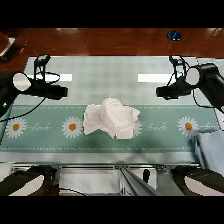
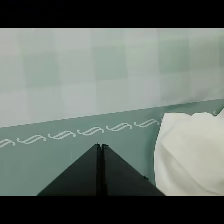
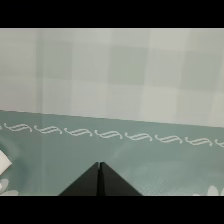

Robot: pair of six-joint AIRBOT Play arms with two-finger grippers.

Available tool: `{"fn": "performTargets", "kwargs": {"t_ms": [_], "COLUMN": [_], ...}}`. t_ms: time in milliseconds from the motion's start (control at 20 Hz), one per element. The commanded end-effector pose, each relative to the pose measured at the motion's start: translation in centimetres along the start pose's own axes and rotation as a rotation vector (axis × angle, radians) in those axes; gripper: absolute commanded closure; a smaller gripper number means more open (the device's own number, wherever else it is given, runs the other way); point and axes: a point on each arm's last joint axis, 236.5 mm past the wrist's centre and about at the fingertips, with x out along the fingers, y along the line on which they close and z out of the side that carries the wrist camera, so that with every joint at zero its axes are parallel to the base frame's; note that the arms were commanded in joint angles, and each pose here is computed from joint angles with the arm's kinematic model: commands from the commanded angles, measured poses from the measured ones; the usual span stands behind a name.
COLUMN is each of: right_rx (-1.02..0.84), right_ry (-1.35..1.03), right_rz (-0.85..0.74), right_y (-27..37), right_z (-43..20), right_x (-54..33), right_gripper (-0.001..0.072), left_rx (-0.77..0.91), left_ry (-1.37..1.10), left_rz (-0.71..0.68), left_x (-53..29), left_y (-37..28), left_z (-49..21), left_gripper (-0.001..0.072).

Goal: Fold the shirts.

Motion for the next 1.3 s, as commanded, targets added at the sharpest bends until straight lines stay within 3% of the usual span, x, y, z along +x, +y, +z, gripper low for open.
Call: {"fn": "performTargets", "kwargs": {"t_ms": [0, 750, 800, 850, 900, 950, 1250], "right_rx": [0.0, 0.001, 0.003, 0.003, 0.008, 0.016, 0.06], "right_ry": [0.0, -0.107, -0.146, -0.189, -0.218, -0.222, -0.149], "right_rz": [0.001, 0.019, 0.028, 0.036, 0.042, 0.04, -0.112], "right_y": [0.0, 0.5, 0.7, 0.9, 1.0, 0.9, -3.6], "right_z": [0.0, 2.5, 3.4, 4.4, 5.1, 5.2, 2.2], "right_x": [0.0, -0.2, -0.3, -0.5, -0.6, -0.6, -1.0], "right_gripper": [0.0693, 0.0693, 0.0693, 0.0692, 0.0604, 0.0286, 0.0294], "left_rx": [0.0, 0.0, -0.002, -0.011, -0.025, -0.032, -0.039], "left_ry": [0.001, -0.063, -0.095, -0.123, -0.144, -0.149, 0.029], "left_rz": [0.0, 0.002, 0.001, -0.013, -0.035, -0.053, -0.158], "left_x": [0.0, 0.0, -0.1, -0.1, -0.1, -0.1, 0.5], "left_y": [0.0, 0.1, 0.0, -0.4, -1.0, -1.6, -4.5], "left_z": [0.0, 1.5, 2.2, 2.9, 3.4, 3.6, -1.0], "left_gripper": [0.0686, 0.0685, 0.0658, 0.0424, 0.0207, 0.0198, 0.02]}}
